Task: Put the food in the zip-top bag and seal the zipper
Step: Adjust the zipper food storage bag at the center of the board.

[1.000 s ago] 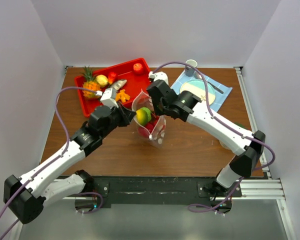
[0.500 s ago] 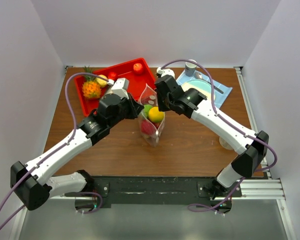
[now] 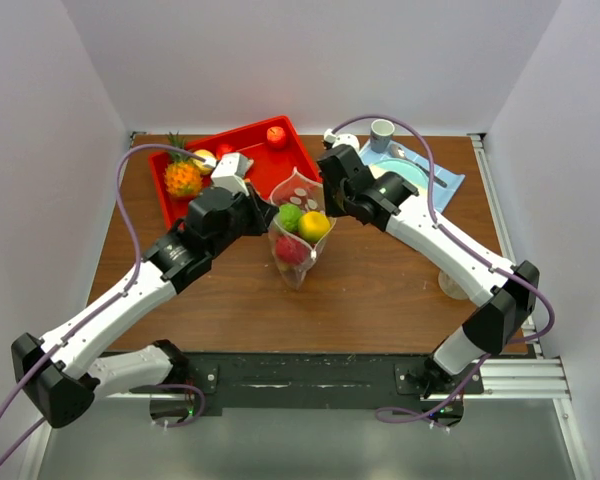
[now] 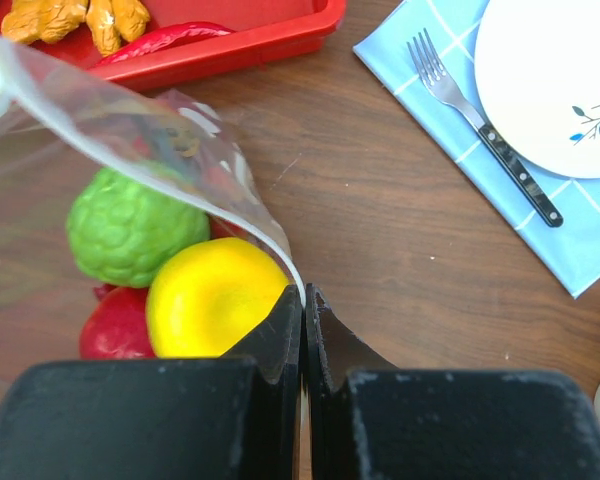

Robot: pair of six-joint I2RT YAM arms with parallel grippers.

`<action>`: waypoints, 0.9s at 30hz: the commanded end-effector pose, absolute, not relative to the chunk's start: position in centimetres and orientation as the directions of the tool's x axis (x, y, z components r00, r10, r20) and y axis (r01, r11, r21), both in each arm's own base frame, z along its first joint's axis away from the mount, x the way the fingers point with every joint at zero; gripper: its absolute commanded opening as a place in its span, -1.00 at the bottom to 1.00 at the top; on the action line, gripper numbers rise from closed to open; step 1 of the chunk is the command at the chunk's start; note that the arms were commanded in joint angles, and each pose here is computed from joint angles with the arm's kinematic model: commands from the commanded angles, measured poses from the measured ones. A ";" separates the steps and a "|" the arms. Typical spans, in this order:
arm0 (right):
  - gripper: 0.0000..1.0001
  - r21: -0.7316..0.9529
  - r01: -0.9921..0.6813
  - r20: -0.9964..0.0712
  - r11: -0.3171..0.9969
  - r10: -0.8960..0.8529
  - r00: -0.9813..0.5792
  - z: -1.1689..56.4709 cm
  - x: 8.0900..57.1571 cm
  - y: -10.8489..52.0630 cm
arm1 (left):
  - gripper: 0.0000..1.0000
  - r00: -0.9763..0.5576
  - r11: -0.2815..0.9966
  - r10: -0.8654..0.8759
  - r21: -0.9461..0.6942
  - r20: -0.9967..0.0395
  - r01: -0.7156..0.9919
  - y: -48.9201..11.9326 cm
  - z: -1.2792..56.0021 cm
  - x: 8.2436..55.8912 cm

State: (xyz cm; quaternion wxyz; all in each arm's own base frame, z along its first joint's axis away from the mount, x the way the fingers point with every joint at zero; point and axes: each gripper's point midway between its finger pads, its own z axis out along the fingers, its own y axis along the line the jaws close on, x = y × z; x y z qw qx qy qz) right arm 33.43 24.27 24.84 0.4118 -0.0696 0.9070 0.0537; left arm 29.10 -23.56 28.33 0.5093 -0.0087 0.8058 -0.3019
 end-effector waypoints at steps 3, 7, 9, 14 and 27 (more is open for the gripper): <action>-1.00 0.005 -0.158 -0.765 0.987 -0.097 -0.636 25.0 33.8 23.5 | -1.00 -0.392 0.803 -0.375 -0.505 -0.840 0.317 -23.2 31.7 29.8; -1.00 0.029 -0.200 -0.766 0.979 -0.106 -0.634 25.6 33.6 24.3 | -1.00 -0.410 0.779 -0.380 -0.526 -0.829 0.341 -24.6 31.2 30.3; -1.00 0.088 -0.255 -0.747 0.963 -0.106 -0.657 24.9 32.8 26.1 | -1.00 -0.420 0.767 -0.381 -0.535 -0.824 0.354 -25.2 31.1 30.5; -1.00 0.069 -0.307 -0.729 0.949 -0.162 -0.665 22.9 30.7 28.9 | -1.00 -0.432 0.765 -0.381 -0.541 -0.817 0.348 -26.0 30.4 31.3; -1.00 0.138 -0.245 -0.780 0.960 -0.047 -0.623 27.5 32.3 24.9 | -0.71 -0.410 0.809 -0.388 -0.519 -0.825 0.278 -24.2 28.6 32.4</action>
